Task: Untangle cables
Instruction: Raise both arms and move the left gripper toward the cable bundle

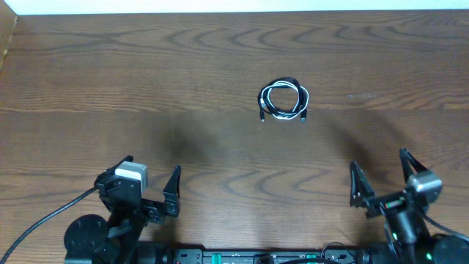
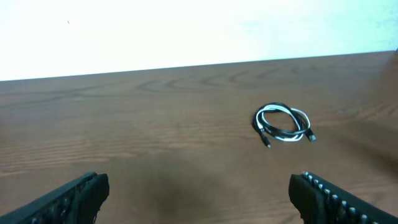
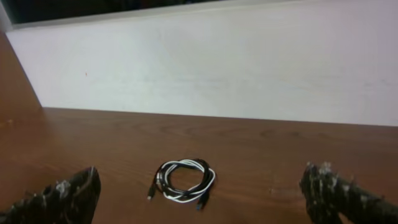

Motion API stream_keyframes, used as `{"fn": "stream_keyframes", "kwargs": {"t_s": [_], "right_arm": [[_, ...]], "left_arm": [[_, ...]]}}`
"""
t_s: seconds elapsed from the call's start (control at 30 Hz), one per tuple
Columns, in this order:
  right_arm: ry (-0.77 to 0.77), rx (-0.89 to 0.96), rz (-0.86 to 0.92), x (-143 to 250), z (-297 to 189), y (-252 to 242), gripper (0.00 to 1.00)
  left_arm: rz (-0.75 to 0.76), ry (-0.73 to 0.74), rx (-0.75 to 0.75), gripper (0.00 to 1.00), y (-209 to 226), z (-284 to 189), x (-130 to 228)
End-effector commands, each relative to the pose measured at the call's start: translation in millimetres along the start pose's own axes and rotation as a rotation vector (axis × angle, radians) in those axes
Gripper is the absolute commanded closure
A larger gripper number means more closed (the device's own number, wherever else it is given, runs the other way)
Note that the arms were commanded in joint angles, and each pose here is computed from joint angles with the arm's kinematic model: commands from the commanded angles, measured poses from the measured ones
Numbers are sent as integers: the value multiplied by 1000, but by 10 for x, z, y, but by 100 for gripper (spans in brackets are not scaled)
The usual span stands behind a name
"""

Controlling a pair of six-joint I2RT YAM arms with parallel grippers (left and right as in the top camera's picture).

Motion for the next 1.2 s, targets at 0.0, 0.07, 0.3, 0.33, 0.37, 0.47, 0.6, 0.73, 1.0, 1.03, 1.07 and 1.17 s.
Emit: {"fn": "stream_keyframes", "kwargs": {"t_s": [0.0,0.07,0.3,0.33,0.37,0.47,0.6,0.73,1.0,1.03,1.07,1.17], "right_arm": [[-4,-7,1,-265,-115,118,1],[5,-5,5,-402,-146,166,1],[156,-5,-20,-824,-76,308,1],[178,0,-25,-864,-53,310,1],[220,6,-36,-936,8,309,1],[297,15,-58,-1016,151,283,1],[396,20,-89,-1019,366,212,1],[480,20,-109,-940,545,132,1],[503,24,-174,-907,781,15,1],[488,23,-179,-936,796,18,1],[474,17,-182,-965,811,28,1],[460,6,-185,-992,826,46,1]], "left_arm": [[6,30,-2,2,-3,-26,53],[3,43,12,2,-26,-27,85],[2,31,75,2,-107,9,33],[2,32,75,2,-105,17,26],[2,35,76,2,-97,37,0],[1,51,82,2,-74,110,-86],[-14,108,93,2,-28,263,-193],[-32,150,156,2,-53,430,-342],[-68,235,214,2,-66,690,-338],[-69,238,215,2,-68,688,-332],[-71,241,219,2,-76,678,-323],[-70,241,218,2,-80,656,-320]]}}
Point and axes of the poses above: each gripper's point midway between its finger pads, its own z axis out along the fingers, its own y axis along the line the jaws close on, x = y × z, the point moved 2 cm from there along -z, back along the fingers, and after that the axes turned 8 degrees about z, right-handed, at the moved point
